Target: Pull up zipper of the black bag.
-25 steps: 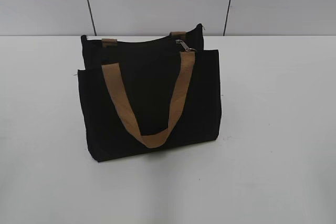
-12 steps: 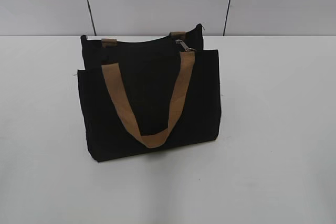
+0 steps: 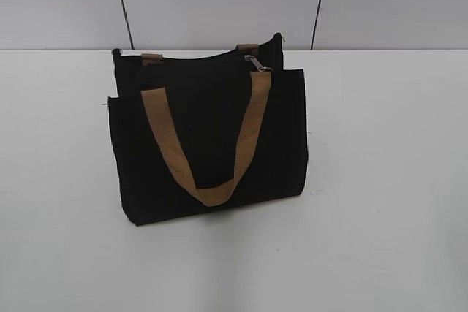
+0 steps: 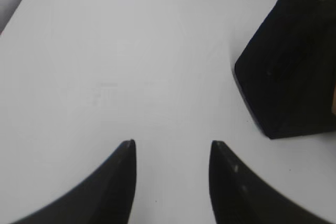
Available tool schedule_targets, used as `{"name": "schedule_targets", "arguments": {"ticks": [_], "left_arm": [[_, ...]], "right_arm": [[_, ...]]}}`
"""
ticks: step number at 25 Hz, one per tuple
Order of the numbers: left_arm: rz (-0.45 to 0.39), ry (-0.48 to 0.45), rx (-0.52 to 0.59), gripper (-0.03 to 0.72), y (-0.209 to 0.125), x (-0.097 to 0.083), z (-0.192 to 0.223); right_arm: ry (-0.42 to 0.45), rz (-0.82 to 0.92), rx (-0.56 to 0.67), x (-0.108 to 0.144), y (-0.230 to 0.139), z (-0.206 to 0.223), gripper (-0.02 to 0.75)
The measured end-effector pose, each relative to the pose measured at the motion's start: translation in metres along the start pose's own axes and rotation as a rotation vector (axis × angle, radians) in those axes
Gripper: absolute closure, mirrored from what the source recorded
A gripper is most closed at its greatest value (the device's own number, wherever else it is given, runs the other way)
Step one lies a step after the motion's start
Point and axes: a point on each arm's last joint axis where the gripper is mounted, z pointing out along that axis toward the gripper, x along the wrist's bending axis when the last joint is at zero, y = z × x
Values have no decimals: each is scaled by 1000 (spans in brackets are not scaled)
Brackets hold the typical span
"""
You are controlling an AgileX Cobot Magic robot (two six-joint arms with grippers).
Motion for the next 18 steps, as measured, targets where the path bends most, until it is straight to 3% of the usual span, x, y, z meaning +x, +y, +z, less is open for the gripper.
{"name": "schedule_targets", "arguments": {"ticks": [6, 18], "left_arm": [[-40, 73, -57, 344, -5, 0, -8], [-42, 77, -57, 405, -5, 0, -8]], "right_arm": [[-7, 12, -2, 1, 0, 0, 257], [-7, 14, -2, 1, 0, 0, 258]]}}
